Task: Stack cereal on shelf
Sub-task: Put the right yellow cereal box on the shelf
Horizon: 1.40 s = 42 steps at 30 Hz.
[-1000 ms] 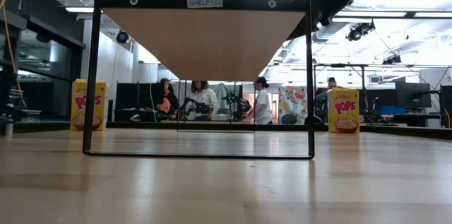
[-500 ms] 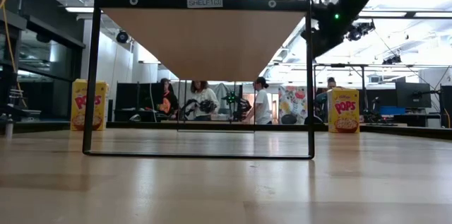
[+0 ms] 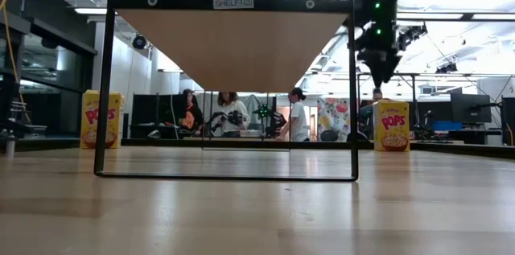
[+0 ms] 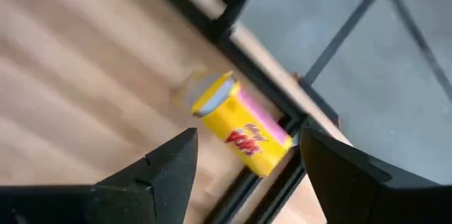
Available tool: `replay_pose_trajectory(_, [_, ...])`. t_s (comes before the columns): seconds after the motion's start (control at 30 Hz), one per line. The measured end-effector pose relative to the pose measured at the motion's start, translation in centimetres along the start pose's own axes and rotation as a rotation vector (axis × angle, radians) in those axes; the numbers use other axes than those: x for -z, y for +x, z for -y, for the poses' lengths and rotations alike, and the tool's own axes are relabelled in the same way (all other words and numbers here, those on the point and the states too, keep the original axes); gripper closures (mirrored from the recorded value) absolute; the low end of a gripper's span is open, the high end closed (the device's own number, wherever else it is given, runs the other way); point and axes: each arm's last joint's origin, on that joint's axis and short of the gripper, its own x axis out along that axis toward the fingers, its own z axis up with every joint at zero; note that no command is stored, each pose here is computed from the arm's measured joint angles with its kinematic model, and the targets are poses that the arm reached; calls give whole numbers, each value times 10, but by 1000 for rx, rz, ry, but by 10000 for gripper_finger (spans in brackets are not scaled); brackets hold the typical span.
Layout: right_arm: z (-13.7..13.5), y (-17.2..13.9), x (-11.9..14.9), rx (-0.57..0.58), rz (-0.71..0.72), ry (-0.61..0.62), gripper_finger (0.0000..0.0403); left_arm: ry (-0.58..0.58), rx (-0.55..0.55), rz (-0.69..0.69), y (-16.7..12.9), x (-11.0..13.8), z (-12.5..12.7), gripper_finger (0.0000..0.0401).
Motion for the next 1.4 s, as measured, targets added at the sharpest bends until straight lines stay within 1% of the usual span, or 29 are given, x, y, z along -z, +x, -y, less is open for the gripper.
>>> replay_pose_trajectory(0.1, [1,13,-6,-1,-86,-88,159,0,10,-1,0,0,0,401])
replay_pose_trajectory(0.17, [1,18,-12,33,-104,-126,159,0,10,-1,0,0,0,401])
replay_pose_trajectory(0.27, [1,23,-17,45,-120,-178,159,0,11,-1,0,0,0,401])
replay_pose_trajectory(0.37, [-1,28,-16,34,-149,-230,159,-2,25,-4,0,0,1,401])
replay_pose_trajectory(0.5, [-5,38,-13,-2,-232,-309,159,-6,50,-6,0,0,1,401])
replay_pose_trajectory(0.63, [-6,44,-14,-3,-255,-359,159,-6,59,-7,0,0,2,401])
replay_pose_trajectory(0.77, [-4,52,-20,65,-251,-382,159,-6,59,-6,0,0,2,401])
replay_pose_trajectory(0.83, [-3,56,-21,76,-254,-383,159,-6,59,-7,0,0,2,401])
replay_pose_trajectory(0.97, [-6,67,-22,36,-286,-411,159,-5,59,-7,0,0,2,401])
replay_pose_trajectory(1.13, [-9,78,-24,22,-312,-427,159,-5,59,-7,0,0,2,401])
replay_pose_trajectory(1.23, [-10,79,-23,9,-322,-437,160,-4,59,-7,0,0,2,401])
replay_pose_trajectory(1.4, [-12,77,-19,-82,-337,-419,163,5,59,-7,0,0,2,401])
